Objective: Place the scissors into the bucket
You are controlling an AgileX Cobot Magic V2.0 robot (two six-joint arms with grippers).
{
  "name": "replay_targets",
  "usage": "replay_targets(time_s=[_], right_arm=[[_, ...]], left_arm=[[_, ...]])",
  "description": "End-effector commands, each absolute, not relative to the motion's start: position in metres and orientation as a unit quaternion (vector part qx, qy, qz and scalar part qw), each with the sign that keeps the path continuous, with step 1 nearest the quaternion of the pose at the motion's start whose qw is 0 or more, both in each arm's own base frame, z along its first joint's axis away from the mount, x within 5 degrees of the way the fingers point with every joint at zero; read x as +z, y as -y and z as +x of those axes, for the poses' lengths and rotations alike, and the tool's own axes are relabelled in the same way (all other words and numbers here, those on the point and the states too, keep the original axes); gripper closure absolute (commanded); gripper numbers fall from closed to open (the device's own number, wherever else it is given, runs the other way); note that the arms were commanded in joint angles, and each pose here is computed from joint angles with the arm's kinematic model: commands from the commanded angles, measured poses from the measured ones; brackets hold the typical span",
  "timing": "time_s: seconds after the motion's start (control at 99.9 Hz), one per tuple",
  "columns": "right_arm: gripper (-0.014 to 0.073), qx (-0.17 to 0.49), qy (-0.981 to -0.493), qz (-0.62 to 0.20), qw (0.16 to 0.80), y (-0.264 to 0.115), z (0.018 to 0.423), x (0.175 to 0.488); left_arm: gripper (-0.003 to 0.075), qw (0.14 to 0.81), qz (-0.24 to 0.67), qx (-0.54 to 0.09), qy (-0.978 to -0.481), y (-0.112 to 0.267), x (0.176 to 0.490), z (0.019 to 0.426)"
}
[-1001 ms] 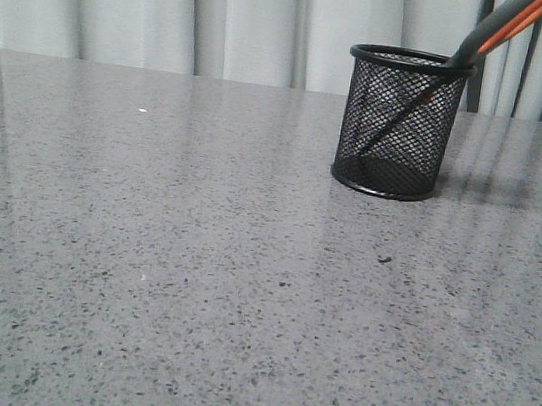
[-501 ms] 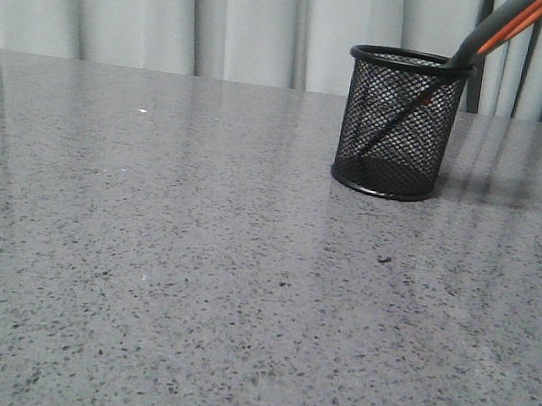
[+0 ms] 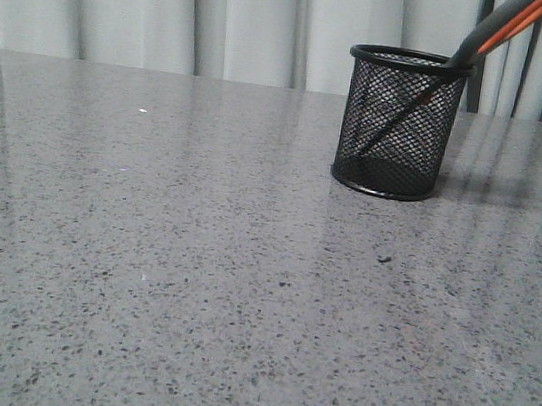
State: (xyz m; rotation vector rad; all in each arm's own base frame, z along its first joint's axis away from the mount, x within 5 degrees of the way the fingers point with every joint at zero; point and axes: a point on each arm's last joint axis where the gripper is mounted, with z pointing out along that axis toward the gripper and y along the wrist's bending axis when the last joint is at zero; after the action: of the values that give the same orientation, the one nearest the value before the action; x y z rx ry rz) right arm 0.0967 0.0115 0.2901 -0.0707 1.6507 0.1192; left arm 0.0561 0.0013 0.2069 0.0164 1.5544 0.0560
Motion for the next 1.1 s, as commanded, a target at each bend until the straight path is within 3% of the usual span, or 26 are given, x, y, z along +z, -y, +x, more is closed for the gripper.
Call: replay_targets(time_s=[0.0,0.481,0.891,0.971,1.091], right_arm=[[0.0664,0.042,-0.702,-0.022,0.71,-0.009,0.097,0.306],[0.0664,0.022,-0.683,-0.032,0.73,-0.007,0.09,0.305],[0.0664,-0.018,-0.687,-0.04,0.725,-0.002,0.061,0.211],[0.0664,-0.017,-0.677,-0.038,0.734,-0.002,0.055,0.202],[0.0664,-0.018,-0.7,-0.041,0.713,-0.002,0.056,0.197]], left_arm=[[0.0741,0.742,0.001,0.023,-0.67,-0.002,0.21,0.054],[0.0741,0.742,0.001,0.023,-0.67,-0.002,0.21,0.054],[0.0741,0.742,0.001,0.023,-0.67,-0.002,0.21,0.054],[0.0741,0.742,0.001,0.023,-0.67,-0.002,0.21,0.054],[0.0741,0.741,0.001,0.023,-0.671,-0.002,0.21,0.054]])
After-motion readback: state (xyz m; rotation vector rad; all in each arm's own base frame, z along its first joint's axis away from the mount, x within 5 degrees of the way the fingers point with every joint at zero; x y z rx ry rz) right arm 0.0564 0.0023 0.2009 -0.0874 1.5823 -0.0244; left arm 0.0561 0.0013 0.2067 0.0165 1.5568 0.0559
